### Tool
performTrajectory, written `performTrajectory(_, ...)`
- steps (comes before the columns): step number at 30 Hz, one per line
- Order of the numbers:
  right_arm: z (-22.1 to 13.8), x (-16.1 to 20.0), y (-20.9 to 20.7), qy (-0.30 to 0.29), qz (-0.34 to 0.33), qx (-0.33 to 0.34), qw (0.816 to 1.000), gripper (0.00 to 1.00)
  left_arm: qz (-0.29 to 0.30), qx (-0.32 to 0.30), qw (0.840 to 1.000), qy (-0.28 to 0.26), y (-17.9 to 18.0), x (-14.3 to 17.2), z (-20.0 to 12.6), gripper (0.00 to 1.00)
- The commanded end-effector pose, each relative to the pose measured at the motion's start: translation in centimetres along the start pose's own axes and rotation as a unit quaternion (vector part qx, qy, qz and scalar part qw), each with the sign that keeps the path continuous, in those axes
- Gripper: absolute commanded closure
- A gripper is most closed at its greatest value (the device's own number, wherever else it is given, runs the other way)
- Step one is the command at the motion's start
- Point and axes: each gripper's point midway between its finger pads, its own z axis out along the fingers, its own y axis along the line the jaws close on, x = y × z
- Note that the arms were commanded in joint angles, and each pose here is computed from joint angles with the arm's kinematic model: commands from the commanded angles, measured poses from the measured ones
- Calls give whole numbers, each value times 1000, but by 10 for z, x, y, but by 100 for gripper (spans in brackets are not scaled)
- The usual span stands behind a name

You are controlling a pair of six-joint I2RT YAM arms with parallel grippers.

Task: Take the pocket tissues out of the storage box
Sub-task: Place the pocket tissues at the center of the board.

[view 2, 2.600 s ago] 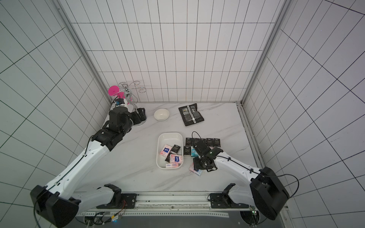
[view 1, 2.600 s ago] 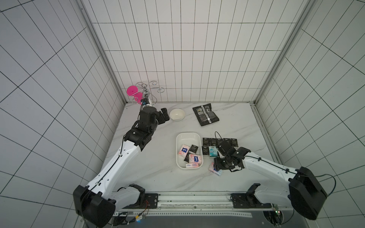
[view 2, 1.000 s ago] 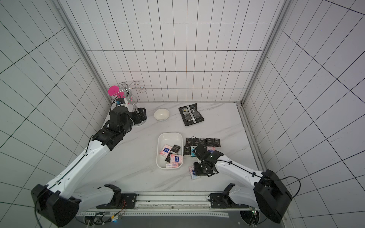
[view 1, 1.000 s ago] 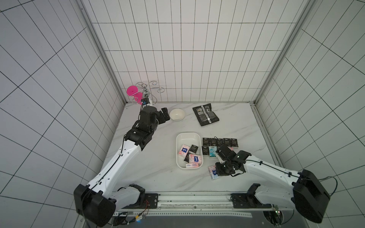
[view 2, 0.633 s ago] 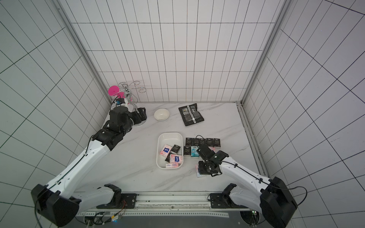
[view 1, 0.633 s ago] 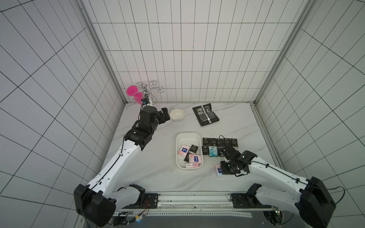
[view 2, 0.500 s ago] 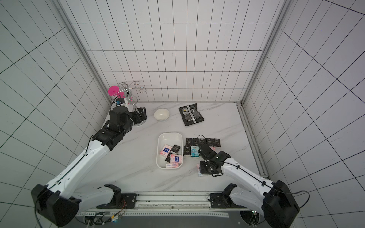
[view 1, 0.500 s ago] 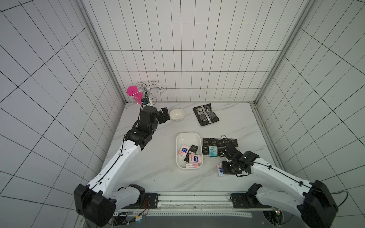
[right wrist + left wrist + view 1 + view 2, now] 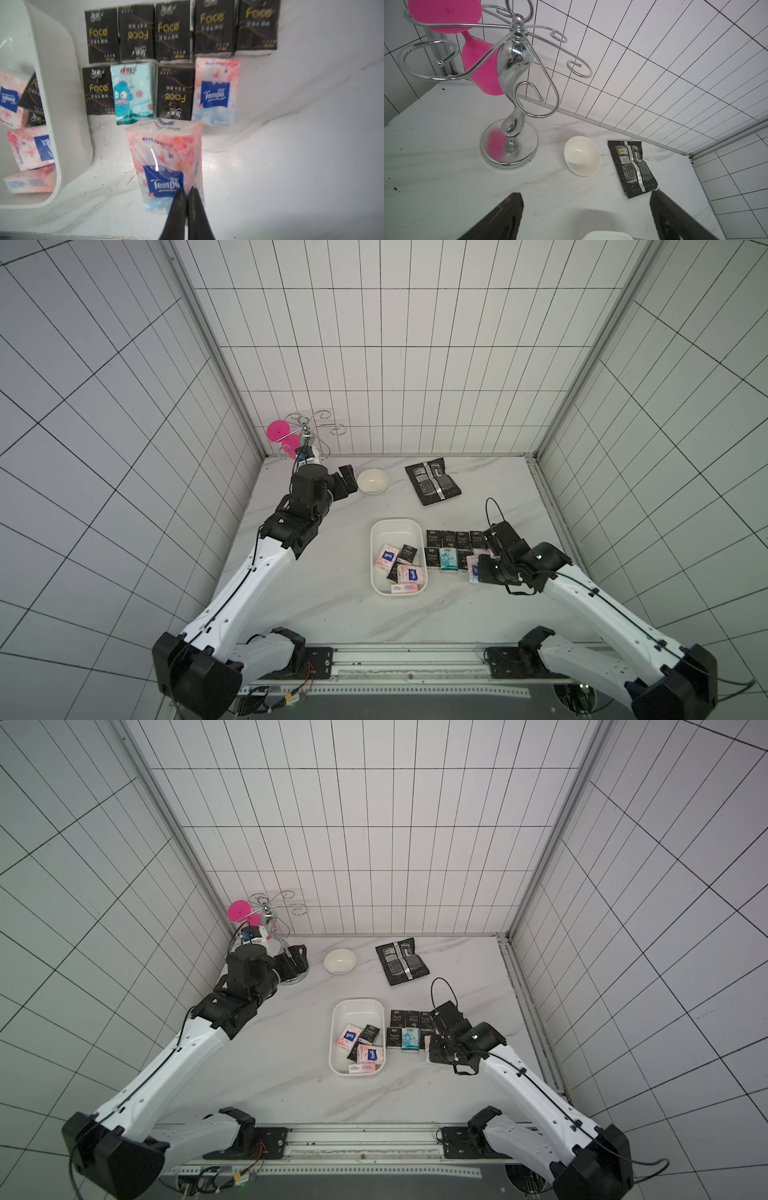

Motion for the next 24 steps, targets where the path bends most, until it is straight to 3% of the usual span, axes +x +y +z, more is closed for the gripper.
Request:
performTrajectory(1,-7,-17,-35,3,3,52,999,100,-8,15,1000,-4,-3,-2,-4,1)
performTrajectory(10,22,-22,-78,64,71,76,993,100,-17,28,999,-11,-7,-8,-11,1)
performTrajectory(24,74,-27,-92,125,80,112,983,100,-27,40,999,-13,-8,-8,-10,2)
